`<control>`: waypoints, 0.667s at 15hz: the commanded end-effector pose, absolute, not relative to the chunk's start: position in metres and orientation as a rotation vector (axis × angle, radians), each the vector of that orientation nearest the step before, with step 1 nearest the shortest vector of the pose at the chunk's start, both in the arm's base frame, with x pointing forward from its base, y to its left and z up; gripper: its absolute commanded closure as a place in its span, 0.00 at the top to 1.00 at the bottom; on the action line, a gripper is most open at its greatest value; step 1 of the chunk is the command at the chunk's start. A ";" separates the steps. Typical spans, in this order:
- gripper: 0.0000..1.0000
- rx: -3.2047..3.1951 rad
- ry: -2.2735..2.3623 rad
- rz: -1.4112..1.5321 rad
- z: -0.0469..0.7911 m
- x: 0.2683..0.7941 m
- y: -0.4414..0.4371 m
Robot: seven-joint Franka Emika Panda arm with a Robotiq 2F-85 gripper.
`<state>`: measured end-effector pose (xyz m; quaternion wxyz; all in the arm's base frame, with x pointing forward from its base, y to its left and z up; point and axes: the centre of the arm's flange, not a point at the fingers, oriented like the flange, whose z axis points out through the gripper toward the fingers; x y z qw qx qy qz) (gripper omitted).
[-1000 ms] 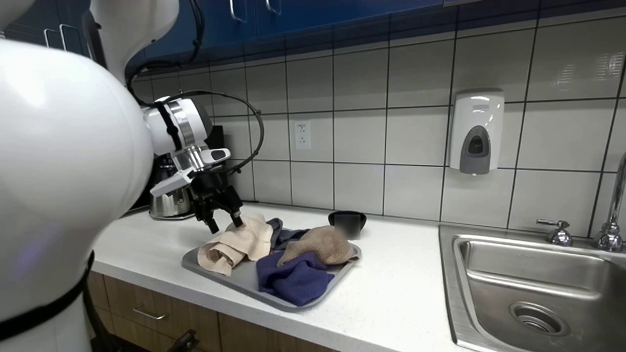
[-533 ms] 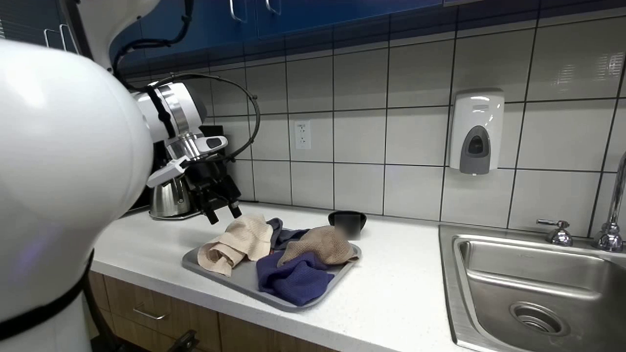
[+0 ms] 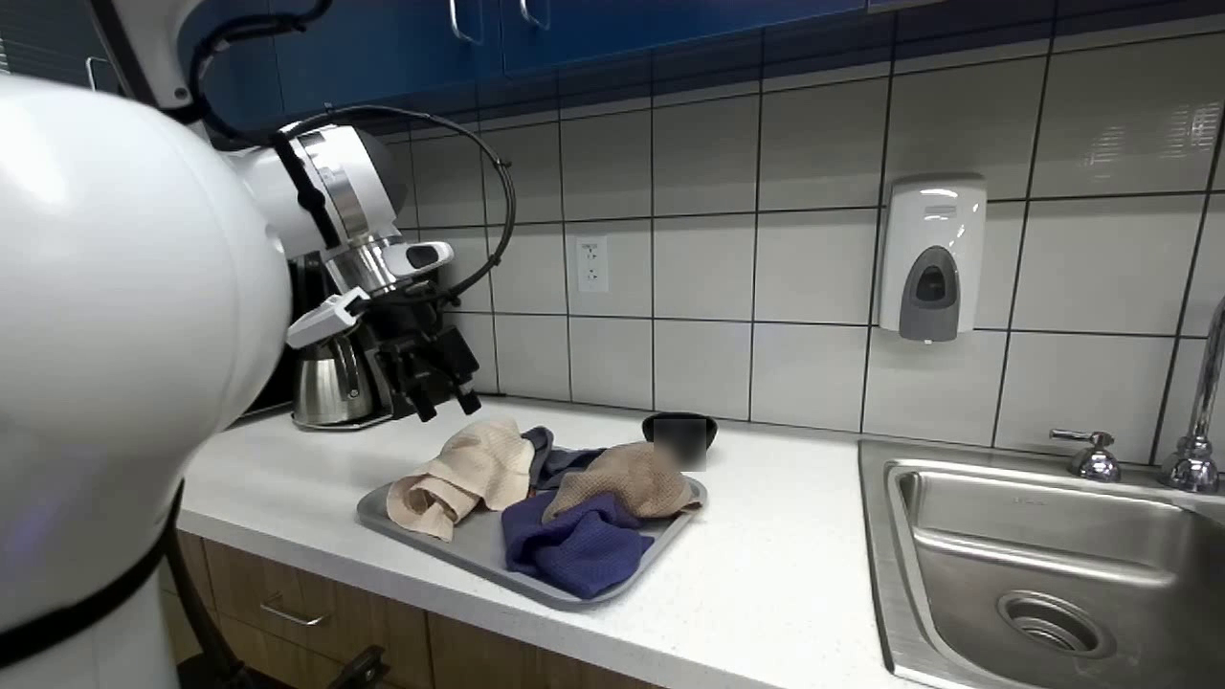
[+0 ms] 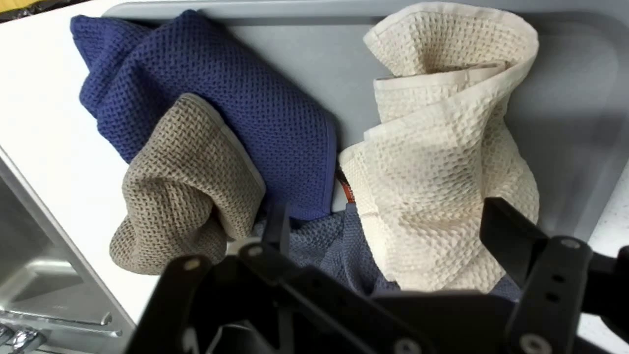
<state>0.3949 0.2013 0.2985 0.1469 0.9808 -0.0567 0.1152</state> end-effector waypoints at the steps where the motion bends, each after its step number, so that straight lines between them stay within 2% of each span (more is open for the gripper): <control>1: 1.00 2.903 -0.126 0.365 0.313 0.383 0.172; 10: 1.00 3.019 0.180 0.267 0.311 0.390 0.139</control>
